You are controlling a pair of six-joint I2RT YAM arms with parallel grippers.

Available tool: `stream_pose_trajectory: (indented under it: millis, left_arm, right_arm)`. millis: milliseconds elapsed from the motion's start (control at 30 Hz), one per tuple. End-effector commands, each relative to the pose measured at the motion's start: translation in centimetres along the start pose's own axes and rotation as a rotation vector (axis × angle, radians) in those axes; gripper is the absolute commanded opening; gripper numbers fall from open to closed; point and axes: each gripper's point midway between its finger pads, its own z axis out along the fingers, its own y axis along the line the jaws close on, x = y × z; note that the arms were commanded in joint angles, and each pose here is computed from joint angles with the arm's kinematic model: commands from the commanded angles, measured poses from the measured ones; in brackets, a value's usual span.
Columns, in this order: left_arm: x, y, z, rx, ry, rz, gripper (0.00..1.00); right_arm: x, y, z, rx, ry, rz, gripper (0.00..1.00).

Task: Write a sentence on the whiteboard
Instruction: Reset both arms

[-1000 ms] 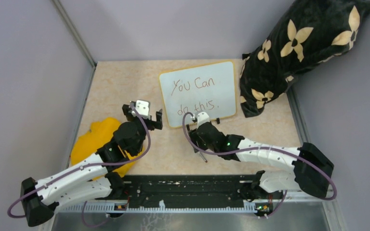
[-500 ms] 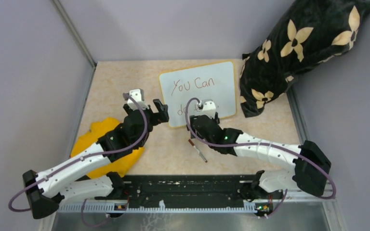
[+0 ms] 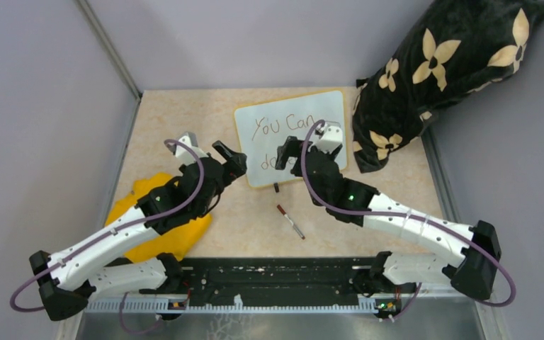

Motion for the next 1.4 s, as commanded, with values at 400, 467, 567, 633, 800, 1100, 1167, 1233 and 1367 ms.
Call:
stream_pose_trajectory:
  millis: [400, 467, 567, 633, 800, 1100, 1167, 1233, 1367]
  left_arm:
    - [-9.9, -7.1, -4.1, 0.225, -0.189, 0.542, 0.99]
    - [-10.7, -7.1, -4.7, 0.225, -0.199, 0.582, 0.99]
    - [-12.8, -6.4, -5.4, 0.175, -0.254, 0.587, 0.99]
    - [-14.2, -5.8, -5.9, 0.145, -0.309, 0.582, 0.99]
    - [-16.2, -5.5, -7.1, 0.138, -0.377, 0.571, 0.99]
    - [-16.4, -5.9, -6.9, 0.137, -0.391, 0.586, 0.99]
    - [-16.3, -6.1, -6.8, 0.141, -0.391, 0.585, 0.99]
    - [-16.1, -6.2, -6.7, 0.146, -0.389, 0.582, 0.99]
    - [-15.6, -6.6, -6.3, 0.161, -0.375, 0.578, 0.99]
  right_arm:
    - [-21.4, 2.6, -4.6, -0.024, -0.422, -0.053, 0.99]
    - [-22.8, 1.8, -5.9, -0.028, -0.472, -0.059, 0.99]
    - [-23.8, -0.2, -6.9, 0.049, -0.507, -0.107, 0.99]
    - [-23.8, -1.7, -7.3, 0.111, -0.519, -0.15, 0.99]
    - [-22.4, -3.9, -8.1, 0.142, -0.521, -0.247, 0.99]
    - [-18.8, -4.7, -9.2, -0.015, -0.525, -0.234, 0.98]
    - [-18.7, -4.9, -9.2, -0.008, -0.522, -0.227, 0.98]
    - [-18.5, -5.0, -9.1, 0.0, -0.514, -0.229, 0.98]
    - [-18.3, -5.0, -9.0, -0.002, -0.509, -0.228, 0.98]
